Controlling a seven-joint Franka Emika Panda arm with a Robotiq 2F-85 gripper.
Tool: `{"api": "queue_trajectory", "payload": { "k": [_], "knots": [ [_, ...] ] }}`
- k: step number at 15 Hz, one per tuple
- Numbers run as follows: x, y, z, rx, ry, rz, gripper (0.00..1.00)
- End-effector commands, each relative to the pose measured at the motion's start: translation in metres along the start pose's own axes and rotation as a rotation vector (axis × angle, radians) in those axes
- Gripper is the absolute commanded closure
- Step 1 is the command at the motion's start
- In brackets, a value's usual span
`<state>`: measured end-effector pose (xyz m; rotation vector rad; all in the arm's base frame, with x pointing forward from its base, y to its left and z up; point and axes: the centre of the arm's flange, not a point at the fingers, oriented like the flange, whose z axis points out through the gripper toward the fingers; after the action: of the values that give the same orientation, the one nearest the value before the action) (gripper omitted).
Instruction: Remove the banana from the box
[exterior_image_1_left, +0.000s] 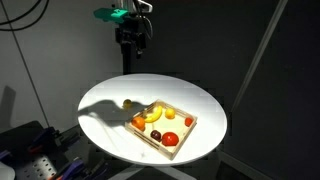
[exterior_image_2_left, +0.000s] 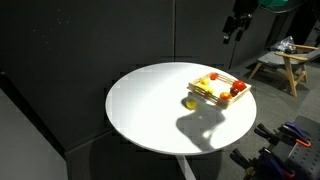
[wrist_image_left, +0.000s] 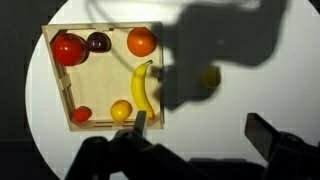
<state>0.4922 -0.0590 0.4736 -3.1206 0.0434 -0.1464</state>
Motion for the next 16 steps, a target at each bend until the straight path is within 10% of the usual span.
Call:
{"api": "queue_trajectory", "payload": {
  "k": [1,16],
  "knots": [
    [0.023,0.009,0.005,0.002,-0.017,0.015,0.0],
    [0.051,0.037,0.067,-0.007,-0.096,0.039,0.0]
  ]
}}
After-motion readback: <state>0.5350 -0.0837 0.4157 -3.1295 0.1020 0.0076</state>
